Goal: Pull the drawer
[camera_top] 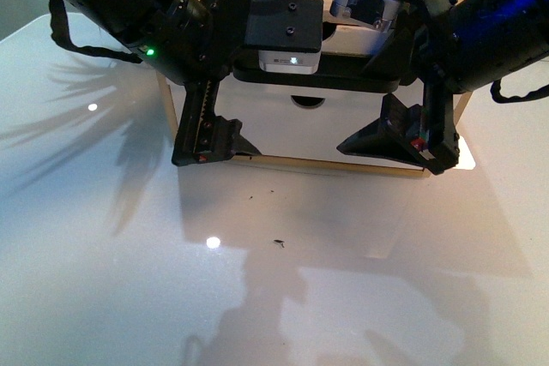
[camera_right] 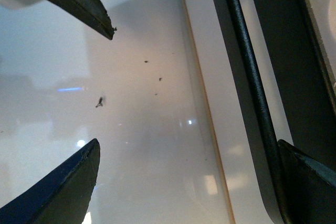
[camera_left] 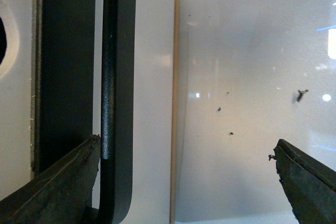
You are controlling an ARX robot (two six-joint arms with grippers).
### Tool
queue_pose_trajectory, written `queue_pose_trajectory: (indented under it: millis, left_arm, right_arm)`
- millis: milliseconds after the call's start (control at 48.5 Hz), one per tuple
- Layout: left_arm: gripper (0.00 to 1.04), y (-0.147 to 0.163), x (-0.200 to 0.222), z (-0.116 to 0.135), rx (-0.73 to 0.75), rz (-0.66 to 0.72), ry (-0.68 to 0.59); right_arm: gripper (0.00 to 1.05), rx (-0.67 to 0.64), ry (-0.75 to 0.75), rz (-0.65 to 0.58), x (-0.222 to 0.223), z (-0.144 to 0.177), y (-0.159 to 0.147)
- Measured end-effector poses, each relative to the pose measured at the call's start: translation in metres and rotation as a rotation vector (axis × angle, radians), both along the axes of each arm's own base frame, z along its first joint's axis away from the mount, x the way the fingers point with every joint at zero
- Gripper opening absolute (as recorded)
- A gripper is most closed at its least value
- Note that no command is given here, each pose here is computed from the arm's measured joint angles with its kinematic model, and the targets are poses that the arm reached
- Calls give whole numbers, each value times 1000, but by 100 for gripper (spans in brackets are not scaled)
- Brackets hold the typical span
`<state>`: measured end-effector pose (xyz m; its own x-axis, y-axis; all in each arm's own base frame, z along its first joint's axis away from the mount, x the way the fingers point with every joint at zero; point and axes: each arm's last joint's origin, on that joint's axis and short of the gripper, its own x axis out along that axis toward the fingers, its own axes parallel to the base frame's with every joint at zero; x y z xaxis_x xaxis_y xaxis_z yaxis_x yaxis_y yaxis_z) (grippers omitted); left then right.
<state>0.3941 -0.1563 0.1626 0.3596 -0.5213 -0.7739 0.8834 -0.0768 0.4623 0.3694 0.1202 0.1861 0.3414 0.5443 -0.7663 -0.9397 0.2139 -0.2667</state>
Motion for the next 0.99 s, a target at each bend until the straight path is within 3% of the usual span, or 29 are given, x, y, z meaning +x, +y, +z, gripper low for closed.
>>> queue_pose_trajectory:
  millis: [227,639,804,990]
  left_arm:
    - [97,3,-36,1,51,-87,39]
    - [97,15,-90,2,16,-142,68]
    - [97,21,-103,9,-117,-78,67]
    - [97,30,-130,41,-352,-24,-13]
  right_arm:
    - [96,-11,86,71,-27,3,-5]
    - [96,-25,134,103,-78,8,-5]
    - [96,80,102,62,-96,11,-14]
    - [96,242,-39,-33,-124,36,-30]
